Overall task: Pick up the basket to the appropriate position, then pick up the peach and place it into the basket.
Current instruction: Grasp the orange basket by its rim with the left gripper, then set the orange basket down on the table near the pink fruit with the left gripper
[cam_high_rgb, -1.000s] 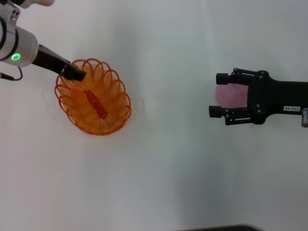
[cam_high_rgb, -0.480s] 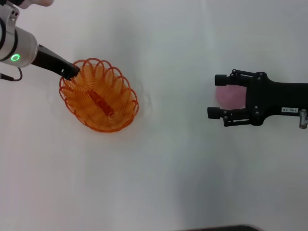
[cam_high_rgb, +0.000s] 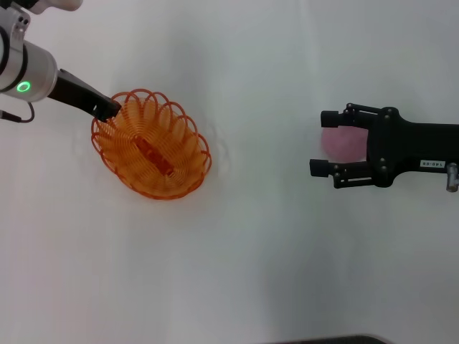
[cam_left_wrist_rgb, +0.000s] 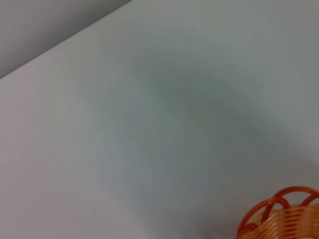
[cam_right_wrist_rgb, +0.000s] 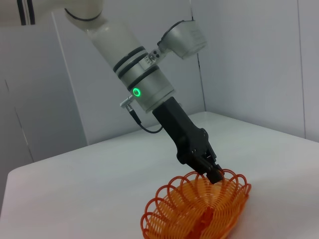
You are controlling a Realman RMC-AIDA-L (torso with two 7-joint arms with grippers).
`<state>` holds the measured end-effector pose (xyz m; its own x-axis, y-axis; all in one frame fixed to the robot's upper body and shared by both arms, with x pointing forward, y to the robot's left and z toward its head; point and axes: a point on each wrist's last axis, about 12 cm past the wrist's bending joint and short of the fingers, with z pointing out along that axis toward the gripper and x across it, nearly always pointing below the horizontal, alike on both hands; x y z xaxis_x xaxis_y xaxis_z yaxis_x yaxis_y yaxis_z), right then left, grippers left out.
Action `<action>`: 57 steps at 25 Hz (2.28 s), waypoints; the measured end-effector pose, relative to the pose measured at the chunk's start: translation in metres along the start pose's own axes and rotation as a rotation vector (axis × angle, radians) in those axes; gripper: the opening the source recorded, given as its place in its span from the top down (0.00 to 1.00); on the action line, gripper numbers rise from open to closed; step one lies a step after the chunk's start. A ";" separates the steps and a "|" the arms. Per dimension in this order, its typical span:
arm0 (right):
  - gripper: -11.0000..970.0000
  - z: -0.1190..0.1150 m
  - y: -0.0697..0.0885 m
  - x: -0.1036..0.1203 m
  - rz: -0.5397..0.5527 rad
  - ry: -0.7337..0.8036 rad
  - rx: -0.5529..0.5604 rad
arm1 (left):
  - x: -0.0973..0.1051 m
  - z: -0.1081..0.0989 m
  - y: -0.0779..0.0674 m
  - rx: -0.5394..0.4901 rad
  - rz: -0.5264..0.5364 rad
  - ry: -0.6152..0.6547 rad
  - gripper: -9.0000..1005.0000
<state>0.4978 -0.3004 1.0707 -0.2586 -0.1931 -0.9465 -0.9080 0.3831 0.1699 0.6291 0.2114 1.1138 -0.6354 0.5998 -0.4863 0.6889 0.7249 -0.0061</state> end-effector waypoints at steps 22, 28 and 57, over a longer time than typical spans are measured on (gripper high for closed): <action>0.02 -0.001 0.001 0.001 0.002 -0.002 0.004 | -0.008 -0.053 0.001 0.035 -0.127 -0.088 0.93; 0.02 0.000 0.000 0.000 -0.001 -0.003 0.002 | -0.009 -0.063 0.003 0.060 -0.148 -0.112 0.95; 0.02 -0.004 -0.007 -0.011 0.033 -0.030 0.013 | 0.028 -0.054 0.012 0.062 -0.559 -0.160 0.95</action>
<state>0.5053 -0.3045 1.0806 -0.2781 -0.1528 -0.9483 -0.8946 0.4008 0.1978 0.6007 0.2553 1.1468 -0.8511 0.0696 -0.5203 0.2862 0.8924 -0.3489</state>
